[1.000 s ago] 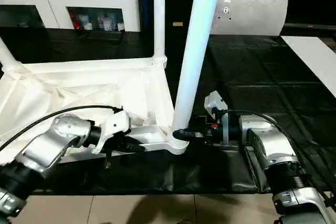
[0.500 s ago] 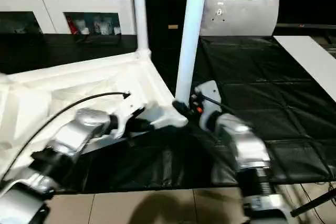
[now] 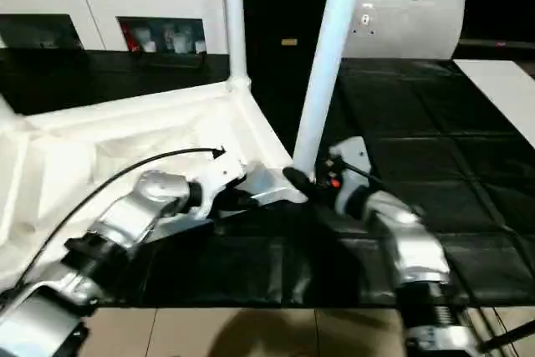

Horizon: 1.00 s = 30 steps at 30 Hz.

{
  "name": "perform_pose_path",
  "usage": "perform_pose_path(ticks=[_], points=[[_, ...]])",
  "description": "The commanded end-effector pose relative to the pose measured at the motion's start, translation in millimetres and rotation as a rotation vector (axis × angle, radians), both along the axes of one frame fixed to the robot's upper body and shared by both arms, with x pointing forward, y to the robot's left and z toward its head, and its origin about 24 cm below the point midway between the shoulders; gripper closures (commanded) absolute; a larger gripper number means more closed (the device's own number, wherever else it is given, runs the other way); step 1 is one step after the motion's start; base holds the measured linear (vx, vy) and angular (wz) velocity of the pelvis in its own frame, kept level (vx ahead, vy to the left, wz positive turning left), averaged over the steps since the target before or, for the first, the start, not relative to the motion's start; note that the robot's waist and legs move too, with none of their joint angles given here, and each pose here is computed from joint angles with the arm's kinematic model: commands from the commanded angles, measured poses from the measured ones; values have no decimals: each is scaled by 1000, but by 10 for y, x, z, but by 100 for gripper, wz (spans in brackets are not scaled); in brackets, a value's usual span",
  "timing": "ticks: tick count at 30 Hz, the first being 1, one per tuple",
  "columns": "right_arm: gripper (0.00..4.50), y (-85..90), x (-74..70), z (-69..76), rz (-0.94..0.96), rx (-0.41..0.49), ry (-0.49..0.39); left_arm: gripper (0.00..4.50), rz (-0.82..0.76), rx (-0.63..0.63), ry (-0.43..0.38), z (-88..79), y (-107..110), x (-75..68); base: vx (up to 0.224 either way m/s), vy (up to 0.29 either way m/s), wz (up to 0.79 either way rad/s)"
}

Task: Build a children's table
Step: Rotate leg to tighten

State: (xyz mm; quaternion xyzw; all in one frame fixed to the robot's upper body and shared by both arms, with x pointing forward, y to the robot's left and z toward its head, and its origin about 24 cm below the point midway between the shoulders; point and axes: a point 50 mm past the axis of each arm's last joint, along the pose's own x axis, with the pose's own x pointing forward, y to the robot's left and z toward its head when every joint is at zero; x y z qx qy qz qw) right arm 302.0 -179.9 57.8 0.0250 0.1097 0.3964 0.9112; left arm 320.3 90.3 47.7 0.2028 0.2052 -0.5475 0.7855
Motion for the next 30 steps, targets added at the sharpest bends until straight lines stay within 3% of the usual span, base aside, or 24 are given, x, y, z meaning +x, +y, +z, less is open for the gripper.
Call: perform_pose_path(ticks=[1, 7, 8, 11, 17, 23, 30], points=[[58, 22, -28, 77, 99, 14, -22, 450, -75, 22, 63, -183, 29, -139, 0, 0, 0], [58, -97, -90, 179, 328, -32, -37, 450, -278, 61, 81, -186, 192, -285, 0, 0, 0], [84, -103, -91, 181, 342, -36, -35, 450, -290, 61, 84, -182, 203, -293, 0, 0, 0], [92, -117, -110, 188, 461, -64, -4, 450, -378, 56, 125, -145, 275, -360, 0, 0, 0], [150, -56, -208, 144, 668, -77, 78, 450, -483, 36, 156, -66, 293, -417, 0, 0, 0], [213, -32, -221, 116, 721, -67, 111, 450, -510, 25, 171, -37, 286, -424, 0, 0, 0], [239, 0, -270, 105, 737, -7, 128, 450, -467, -10, 186, -28, 295, -400, 0, 0, 0]])
